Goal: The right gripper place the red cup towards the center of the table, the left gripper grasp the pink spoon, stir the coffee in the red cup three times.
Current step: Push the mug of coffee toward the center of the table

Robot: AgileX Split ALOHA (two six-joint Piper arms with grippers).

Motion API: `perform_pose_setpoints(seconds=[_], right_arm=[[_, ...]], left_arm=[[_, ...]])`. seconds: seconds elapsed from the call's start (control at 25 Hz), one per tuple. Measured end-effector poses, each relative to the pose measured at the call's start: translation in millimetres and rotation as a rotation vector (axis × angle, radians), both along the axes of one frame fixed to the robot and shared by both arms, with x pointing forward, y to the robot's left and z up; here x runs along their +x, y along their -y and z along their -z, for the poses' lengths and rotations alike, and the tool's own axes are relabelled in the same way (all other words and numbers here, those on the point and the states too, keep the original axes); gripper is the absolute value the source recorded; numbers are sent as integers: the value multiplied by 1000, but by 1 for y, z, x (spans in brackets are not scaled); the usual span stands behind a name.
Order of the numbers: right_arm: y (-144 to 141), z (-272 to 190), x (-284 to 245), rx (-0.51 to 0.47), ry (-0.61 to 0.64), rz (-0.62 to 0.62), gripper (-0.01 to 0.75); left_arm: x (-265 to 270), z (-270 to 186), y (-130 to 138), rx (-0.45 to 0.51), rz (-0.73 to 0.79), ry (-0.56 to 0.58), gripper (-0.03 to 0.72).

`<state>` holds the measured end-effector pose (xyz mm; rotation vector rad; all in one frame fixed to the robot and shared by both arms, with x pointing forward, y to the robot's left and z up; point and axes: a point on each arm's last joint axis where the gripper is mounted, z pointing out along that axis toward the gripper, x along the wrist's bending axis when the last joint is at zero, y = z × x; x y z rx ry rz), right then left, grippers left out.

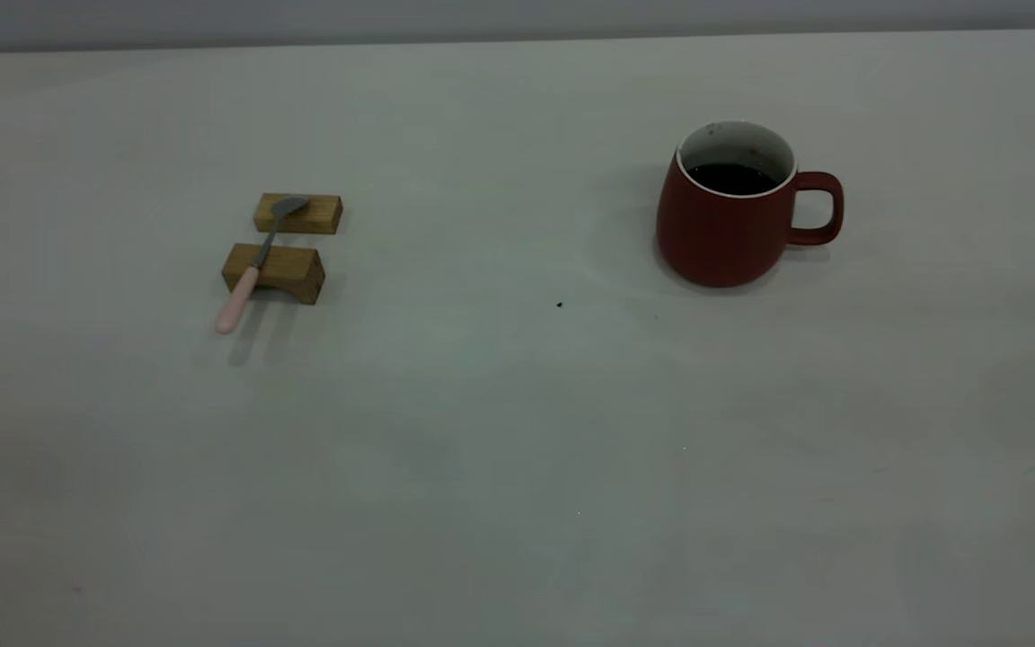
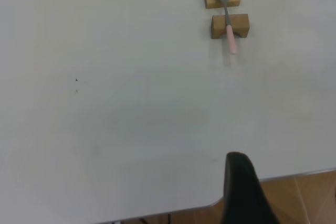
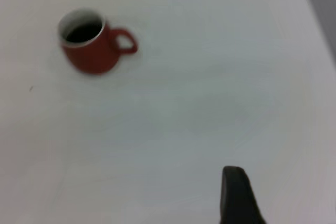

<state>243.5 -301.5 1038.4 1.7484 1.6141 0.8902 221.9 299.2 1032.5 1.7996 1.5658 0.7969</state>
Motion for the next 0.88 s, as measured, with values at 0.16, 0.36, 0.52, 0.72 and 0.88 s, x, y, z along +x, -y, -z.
perform_pose_setpoints(seconds=[0.16, 0.36, 0.52, 0.72, 0.88], right_arm=[[-8, 0, 27, 17, -145, -72, 560], [-16, 6, 79, -17, -278, -173, 620], [-22, 20, 129, -75, -321, -266, 619], [-29, 43, 197, -162, -369, -416, 608], [-36, 60, 250, -215, -373, -545, 600]], left_arm=[[0, 0, 0, 0, 0, 0, 490], [0, 0, 0, 0, 0, 0, 490], [0, 0, 0, 0, 0, 0, 490], [0, 0, 0, 0, 0, 0, 490], [0, 0, 0, 0, 0, 0, 490]])
